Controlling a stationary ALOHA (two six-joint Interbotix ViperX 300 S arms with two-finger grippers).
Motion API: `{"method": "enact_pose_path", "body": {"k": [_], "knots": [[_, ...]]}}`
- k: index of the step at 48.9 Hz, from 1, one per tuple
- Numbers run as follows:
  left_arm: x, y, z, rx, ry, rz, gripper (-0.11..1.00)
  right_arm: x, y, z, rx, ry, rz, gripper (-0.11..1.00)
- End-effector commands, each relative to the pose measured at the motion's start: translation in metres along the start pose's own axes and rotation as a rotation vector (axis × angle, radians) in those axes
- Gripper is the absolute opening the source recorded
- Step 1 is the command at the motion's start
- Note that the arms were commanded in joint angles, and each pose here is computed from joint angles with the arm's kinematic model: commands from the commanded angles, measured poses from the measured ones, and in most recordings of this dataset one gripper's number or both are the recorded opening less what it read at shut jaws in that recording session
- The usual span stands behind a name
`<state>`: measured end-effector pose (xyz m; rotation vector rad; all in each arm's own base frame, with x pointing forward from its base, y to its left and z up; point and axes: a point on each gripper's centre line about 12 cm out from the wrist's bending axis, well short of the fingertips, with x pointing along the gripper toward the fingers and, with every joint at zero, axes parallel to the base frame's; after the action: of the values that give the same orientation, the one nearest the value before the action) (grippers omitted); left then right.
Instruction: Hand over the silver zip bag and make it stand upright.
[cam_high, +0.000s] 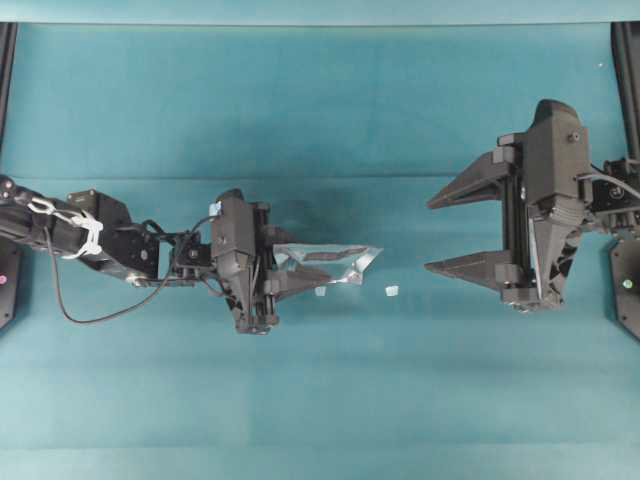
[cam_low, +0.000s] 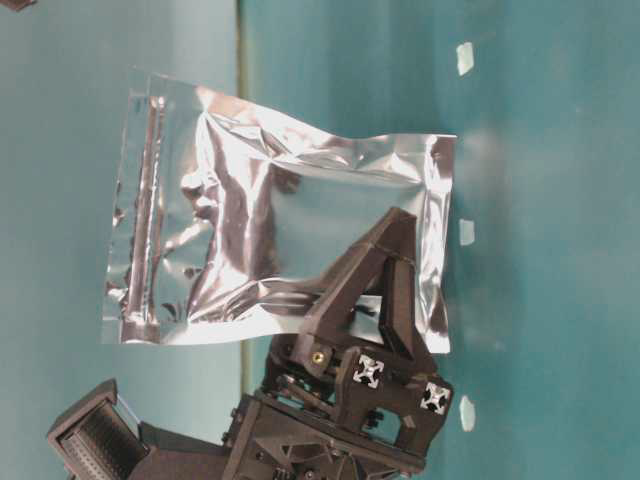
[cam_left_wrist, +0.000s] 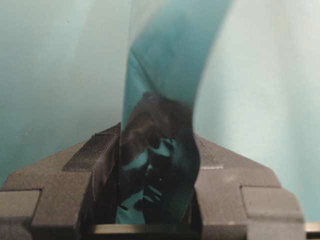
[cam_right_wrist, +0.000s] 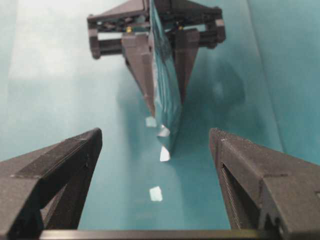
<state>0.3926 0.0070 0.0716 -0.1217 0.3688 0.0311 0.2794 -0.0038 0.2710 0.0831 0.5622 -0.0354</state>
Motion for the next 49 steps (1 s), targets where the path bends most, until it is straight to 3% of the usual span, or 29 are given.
{"method": "enact_pose_path", "body": {"k": [1, 49], "knots": [[0.0001, -0.0042, 0.0025, 0.007, -0.005, -0.011, 0.21, -0.0031, 0.0004, 0.0061, 0.008, -0.023, 0.001, 0.95], [-0.0005, -0.0041, 0.0013, 0.009, 0.0, -0.011, 0.21, -0.0029, 0.0003, 0.0046, 0.008, -0.014, 0.001, 0.95]]}}
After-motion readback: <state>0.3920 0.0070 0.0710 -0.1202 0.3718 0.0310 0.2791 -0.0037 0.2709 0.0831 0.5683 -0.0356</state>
